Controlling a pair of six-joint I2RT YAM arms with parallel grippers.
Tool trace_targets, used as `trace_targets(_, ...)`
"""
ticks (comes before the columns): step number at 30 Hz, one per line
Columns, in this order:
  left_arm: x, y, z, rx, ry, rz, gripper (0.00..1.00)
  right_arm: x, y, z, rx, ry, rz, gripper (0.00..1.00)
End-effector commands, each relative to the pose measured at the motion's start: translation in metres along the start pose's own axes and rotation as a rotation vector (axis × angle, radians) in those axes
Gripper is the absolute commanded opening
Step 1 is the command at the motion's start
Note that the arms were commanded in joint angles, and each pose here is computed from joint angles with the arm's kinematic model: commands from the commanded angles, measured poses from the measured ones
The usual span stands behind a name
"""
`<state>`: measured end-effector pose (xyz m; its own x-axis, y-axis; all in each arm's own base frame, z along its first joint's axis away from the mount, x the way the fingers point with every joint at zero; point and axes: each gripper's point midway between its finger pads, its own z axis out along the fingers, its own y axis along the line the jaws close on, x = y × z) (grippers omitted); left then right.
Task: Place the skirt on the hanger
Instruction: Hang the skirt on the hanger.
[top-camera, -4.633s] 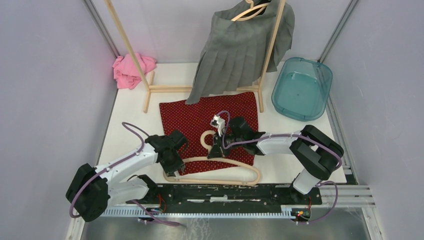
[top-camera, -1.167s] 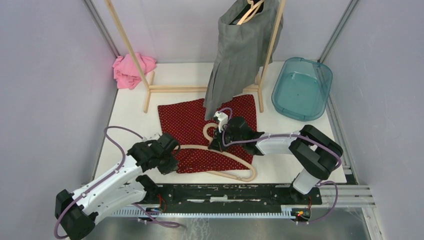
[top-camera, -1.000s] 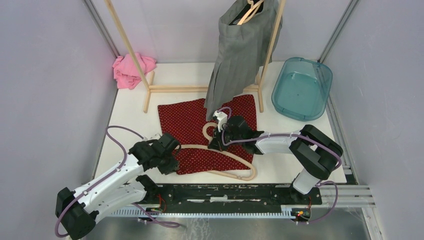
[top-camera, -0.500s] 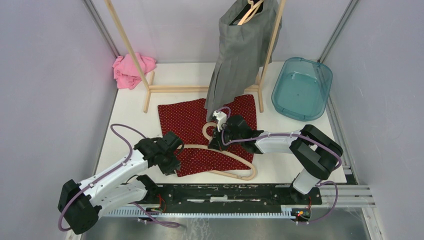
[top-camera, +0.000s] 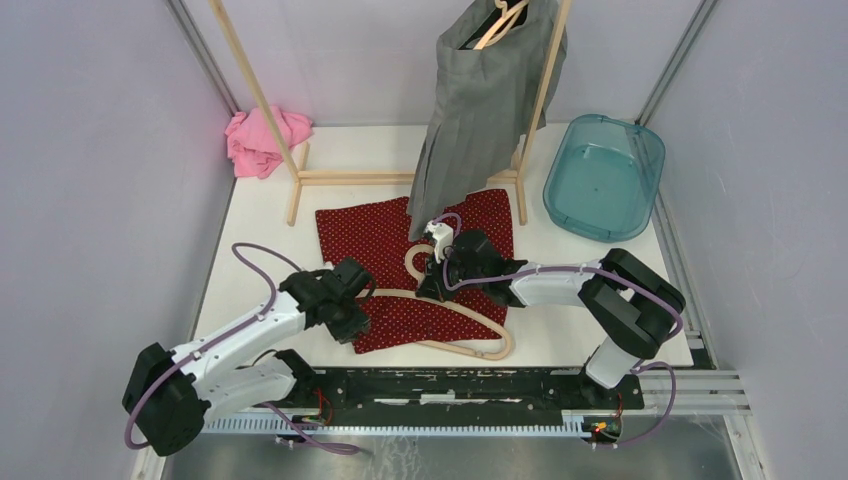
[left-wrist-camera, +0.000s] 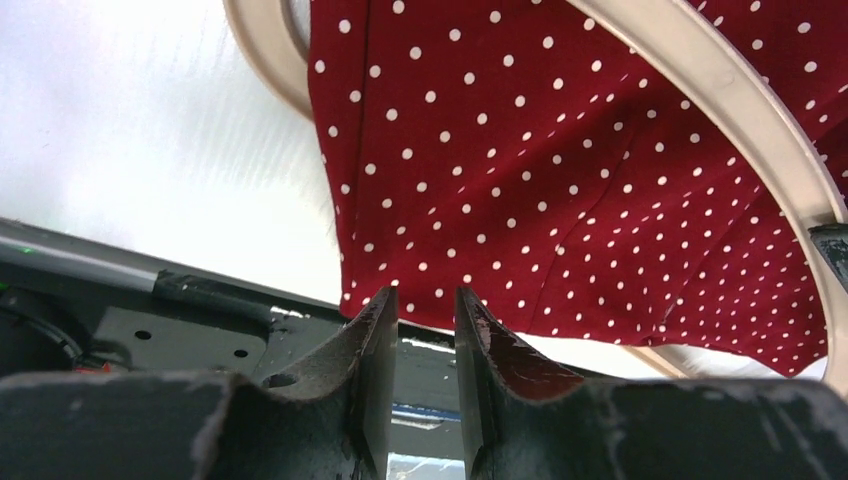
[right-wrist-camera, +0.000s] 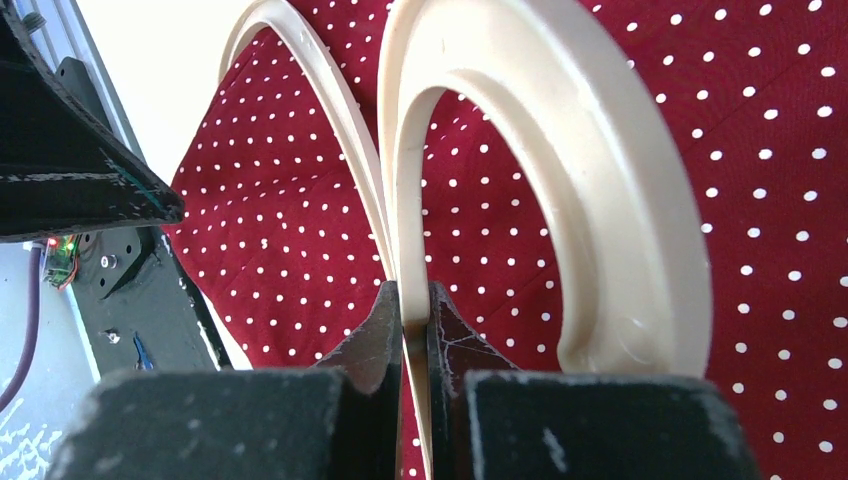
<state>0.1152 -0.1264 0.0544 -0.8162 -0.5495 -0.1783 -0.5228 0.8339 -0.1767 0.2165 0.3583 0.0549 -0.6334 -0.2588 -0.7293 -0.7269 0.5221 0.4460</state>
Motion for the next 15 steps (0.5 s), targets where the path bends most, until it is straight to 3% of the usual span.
trace_targets(1,-0.003,-0.010,0.013,0.032,-0.018,-0.036,0.34,0.007,-0.010,0.003,0.036,0.037,-0.028,0.01)
trace_targets(15,0.008,0.024,0.036,-0.139,0.000,-0.116,0.14,0.008,-0.015,0.003,0.050,0.045,-0.041,0.01)
